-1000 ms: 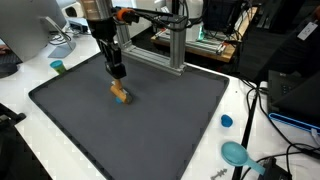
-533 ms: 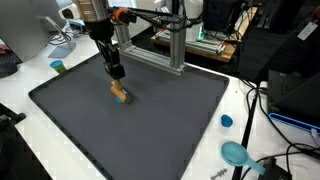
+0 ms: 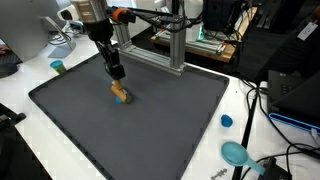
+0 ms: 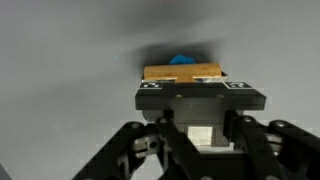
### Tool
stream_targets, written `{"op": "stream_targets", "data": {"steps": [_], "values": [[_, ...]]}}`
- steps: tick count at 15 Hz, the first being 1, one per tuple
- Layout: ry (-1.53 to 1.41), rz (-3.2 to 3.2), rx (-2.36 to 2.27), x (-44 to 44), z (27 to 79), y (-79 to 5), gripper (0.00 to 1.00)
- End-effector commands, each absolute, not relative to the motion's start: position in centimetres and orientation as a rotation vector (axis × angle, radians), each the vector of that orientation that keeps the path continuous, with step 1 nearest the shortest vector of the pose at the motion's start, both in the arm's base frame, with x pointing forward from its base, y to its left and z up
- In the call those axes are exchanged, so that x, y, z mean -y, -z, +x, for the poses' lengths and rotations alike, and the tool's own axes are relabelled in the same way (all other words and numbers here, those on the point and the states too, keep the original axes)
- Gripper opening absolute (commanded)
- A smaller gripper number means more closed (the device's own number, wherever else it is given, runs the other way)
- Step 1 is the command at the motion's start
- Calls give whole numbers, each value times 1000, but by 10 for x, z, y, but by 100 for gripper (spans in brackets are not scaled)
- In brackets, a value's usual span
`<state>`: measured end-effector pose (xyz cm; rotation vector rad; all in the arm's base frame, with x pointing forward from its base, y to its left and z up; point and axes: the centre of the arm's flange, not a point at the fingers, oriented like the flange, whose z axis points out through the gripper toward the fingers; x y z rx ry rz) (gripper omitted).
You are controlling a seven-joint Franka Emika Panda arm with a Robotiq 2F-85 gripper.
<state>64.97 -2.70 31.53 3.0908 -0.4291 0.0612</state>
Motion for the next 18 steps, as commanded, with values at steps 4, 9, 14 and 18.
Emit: {"op": "stream_targets", "data": {"steps": [4,9,14,18], "values": [[115,3025,484,27,646,-263,22],[181,2993,501,15,646,-267,22],[247,3050,455,15,647,-268,22],[279,3067,426,17,648,-265,22]]}}
